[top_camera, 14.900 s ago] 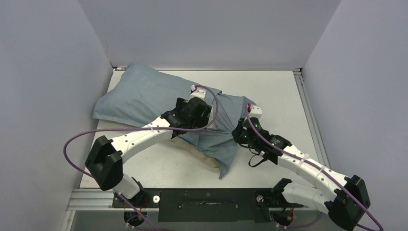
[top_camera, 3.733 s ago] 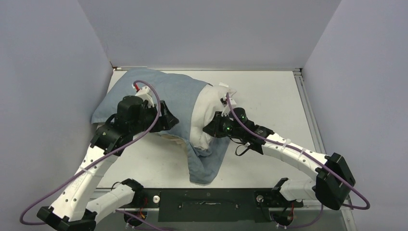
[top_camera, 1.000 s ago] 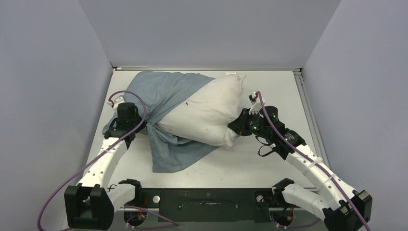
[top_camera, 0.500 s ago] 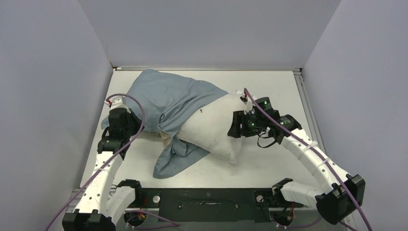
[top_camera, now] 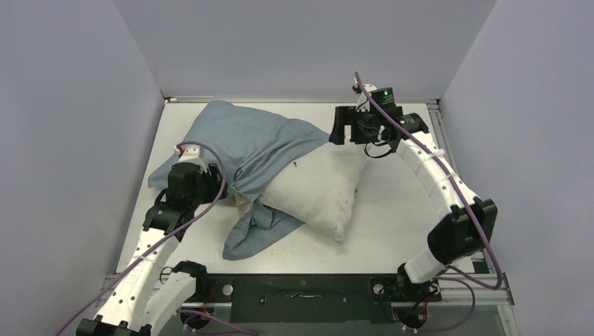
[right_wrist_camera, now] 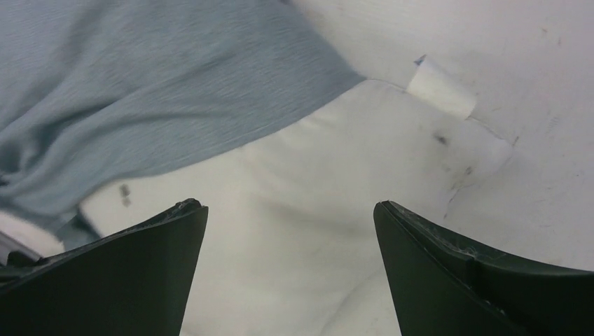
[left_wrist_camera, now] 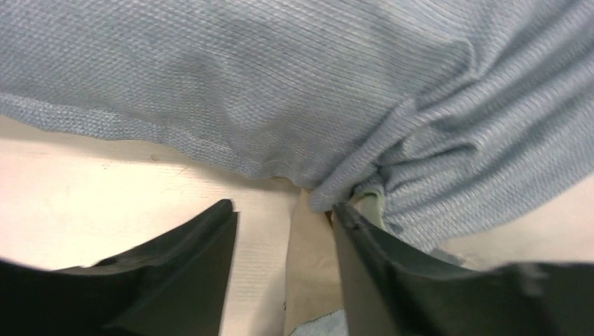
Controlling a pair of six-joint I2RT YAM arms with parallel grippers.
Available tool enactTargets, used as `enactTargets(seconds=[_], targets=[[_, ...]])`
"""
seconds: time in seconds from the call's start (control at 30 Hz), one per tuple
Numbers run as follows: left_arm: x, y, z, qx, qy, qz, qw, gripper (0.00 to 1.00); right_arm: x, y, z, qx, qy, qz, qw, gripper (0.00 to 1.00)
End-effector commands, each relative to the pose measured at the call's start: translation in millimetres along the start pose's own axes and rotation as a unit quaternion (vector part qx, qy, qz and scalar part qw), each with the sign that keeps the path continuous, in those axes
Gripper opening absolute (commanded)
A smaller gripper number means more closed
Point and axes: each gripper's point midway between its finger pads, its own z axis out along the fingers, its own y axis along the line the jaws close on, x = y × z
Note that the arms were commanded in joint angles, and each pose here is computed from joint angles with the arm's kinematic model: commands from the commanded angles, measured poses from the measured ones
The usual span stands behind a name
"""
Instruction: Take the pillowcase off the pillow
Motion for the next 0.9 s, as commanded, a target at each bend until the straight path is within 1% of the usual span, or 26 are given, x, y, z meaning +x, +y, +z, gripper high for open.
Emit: enactTargets(seconds=[0.0,0.07,0.13,0.23,0.3,0.33,0.37,0.4,0.43,0.5,0.63,0.67,0.77,0.87], targets=[[-37.3,-25.5,-23.6,0.042,-0.034,0.039,0.998,0.62,-14.2,-42.0,36.8,0.005,-0.026,0.028,0.999,0.9],[-42.3,-35.5,-29.7,0.059,-0.032,0.054,0.996,0.68,-6.6,-50.8,49.8,-0.01,-0.026,0.035,0.999,0.9],[-49.9,-47.9,-35.8,0.079,-0.032,0.069,0.994,0.71,4.0,-53.8,62.5,-0.034,-0.022,0.038,0.998,0.9],[-61.4,-65.1,-42.1,0.104,-0.033,0.09,0.99,0.75,33.2,-44.7,76.4,-0.084,0.005,0.04,0.996,0.91],[-69.8,-76.5,-41.9,0.118,-0.032,0.101,0.987,0.77,57.9,-35.0,81.9,-0.122,0.029,0.05,0.991,0.96],[-75.1,-82.1,-41.7,0.123,-0.033,0.105,0.986,0.77,67.1,-28.2,82.4,-0.14,0.036,0.053,0.988,0.96],[-78.9,-89.1,-41.1,0.132,-0.031,0.11,0.985,0.77,76.1,-21.6,82.2,-0.153,0.042,0.052,0.986,0.89],[-81.6,-97.1,-40.4,0.144,-0.026,0.115,0.983,0.78,83.8,-15.3,80.3,-0.163,0.047,0.05,0.984,0.81],[-85.2,-104.9,-38.9,0.153,-0.023,0.12,0.981,0.78,89.1,-8.1,78.7,-0.172,0.048,0.046,0.983,0.71],[-96.0,-120.7,-36.3,0.169,-0.022,0.131,0.977,0.78,99.7,5.3,73.7,-0.185,0.05,0.04,0.981,0.48],[-107.4,-156.7,-26.5,0.202,-0.013,0.158,0.966,0.78,102.4,30.2,63.2,-0.198,0.031,0.025,0.979,0.11],[-108.6,-166.1,-23.3,0.21,-0.009,0.166,0.963,0.78,101.9,35.7,61.0,-0.198,0.023,0.026,0.98,0.06],[-110.9,-196.5,-14.2,0.233,0.004,0.2,0.952,0.78,95.9,55.1,52.7,-0.215,-0.009,0.028,0.976,0.05],[-106.3,-221.6,-0.4,0.239,0.022,0.243,0.94,0.78,88.0,71.6,41.5,-0.232,-0.04,0.028,0.972,0.05]])
